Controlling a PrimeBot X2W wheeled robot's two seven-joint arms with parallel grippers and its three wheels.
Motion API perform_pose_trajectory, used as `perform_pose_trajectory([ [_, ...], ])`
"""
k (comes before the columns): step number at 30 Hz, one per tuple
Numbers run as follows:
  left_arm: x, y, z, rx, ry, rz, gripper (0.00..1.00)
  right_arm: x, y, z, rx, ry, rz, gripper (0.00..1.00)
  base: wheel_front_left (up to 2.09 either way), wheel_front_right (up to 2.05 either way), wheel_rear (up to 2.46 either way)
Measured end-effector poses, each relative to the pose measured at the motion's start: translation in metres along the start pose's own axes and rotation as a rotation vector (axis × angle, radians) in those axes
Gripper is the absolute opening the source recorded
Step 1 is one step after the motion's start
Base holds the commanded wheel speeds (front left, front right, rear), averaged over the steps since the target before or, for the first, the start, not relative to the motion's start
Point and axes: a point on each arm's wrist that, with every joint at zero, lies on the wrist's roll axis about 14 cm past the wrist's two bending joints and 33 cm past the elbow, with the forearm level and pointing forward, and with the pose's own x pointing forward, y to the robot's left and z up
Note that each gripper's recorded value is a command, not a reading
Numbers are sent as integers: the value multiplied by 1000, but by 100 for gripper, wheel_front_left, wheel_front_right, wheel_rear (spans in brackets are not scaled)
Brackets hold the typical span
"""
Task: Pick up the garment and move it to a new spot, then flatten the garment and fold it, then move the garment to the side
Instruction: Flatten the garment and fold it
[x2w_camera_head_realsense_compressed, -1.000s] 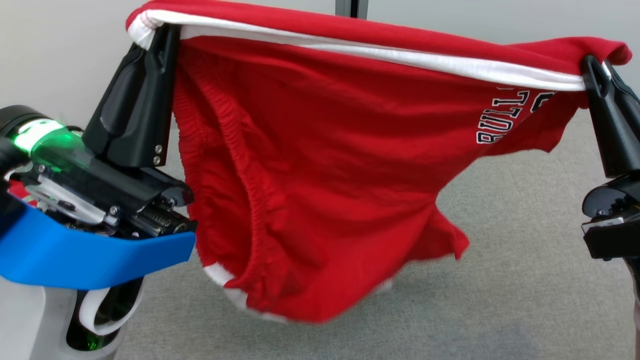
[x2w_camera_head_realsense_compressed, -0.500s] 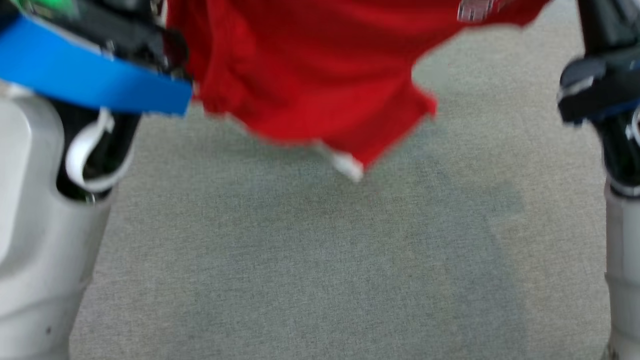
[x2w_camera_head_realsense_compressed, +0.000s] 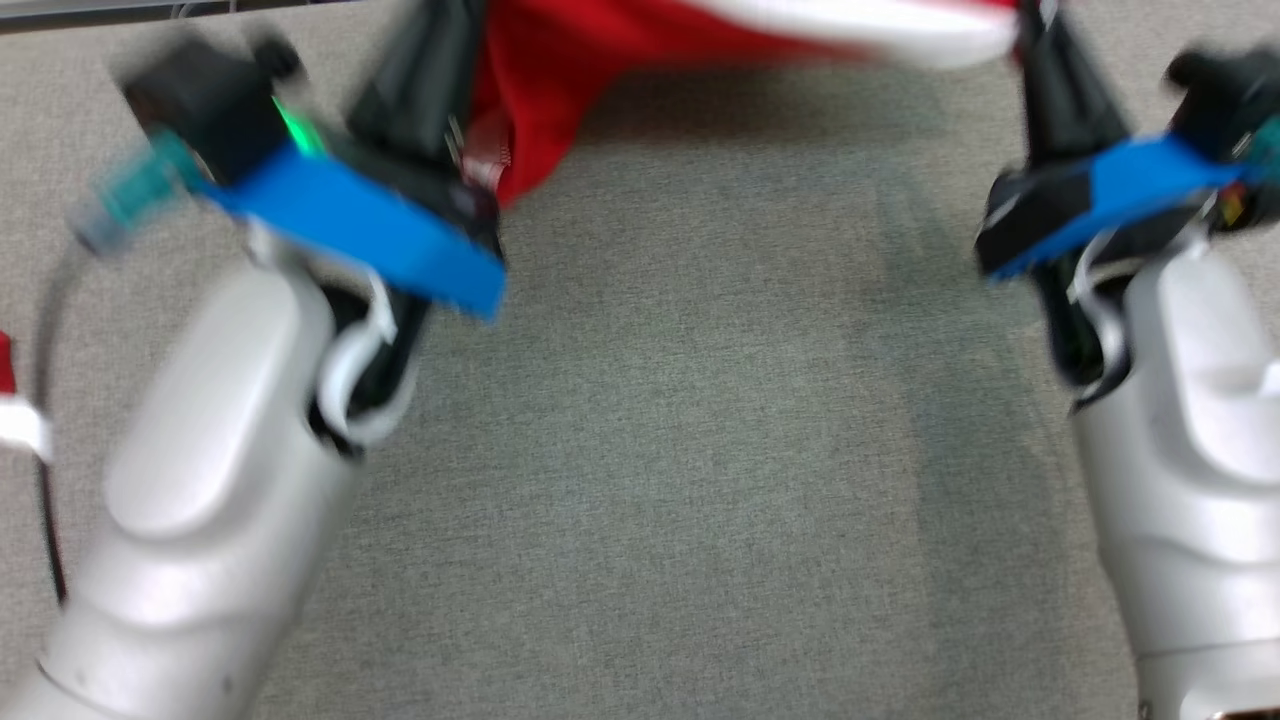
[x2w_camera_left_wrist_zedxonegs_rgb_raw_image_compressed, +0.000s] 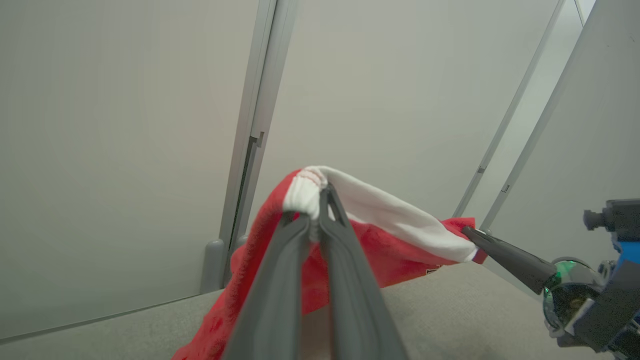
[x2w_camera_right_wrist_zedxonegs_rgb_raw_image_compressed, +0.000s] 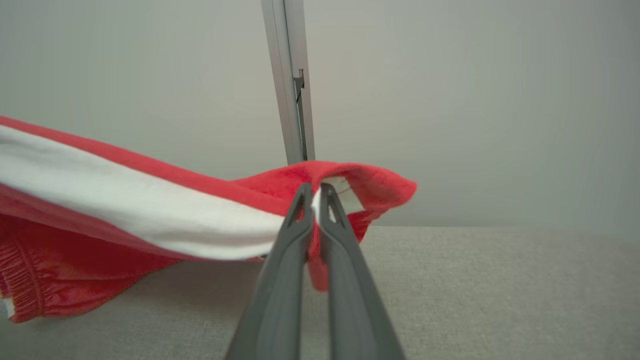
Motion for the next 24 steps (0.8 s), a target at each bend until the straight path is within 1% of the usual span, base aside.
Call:
perform_pose_trajectory([
  [2,-16,-3,-27,-38,39,3,0,-9,3,-28,23,48,-2,0,0,0,0],
  [4,-33,-10,-46,-81,65,3,0,-20,3,-45,41,72,-9,0,0,0,0],
  [6,-48,-22,-56,-95,85,-17,0,-32,2,-56,65,87,-22,0,0,0,0],
  [9,-67,-36,-59,-108,90,-35,0,-52,-1,-63,96,92,-42,0,0,0,0],
  [16,-110,-87,-56,-143,103,-101,0,-106,-12,-54,128,67,-73,0,0,0,0],
  [20,-130,-112,-42,-153,89,-114,0,-141,-12,-42,136,56,-75,0,0,0,0],
  [24,-150,-136,-36,-172,100,-122,0,-179,-22,-25,143,41,-114,0,0,0,0],
])
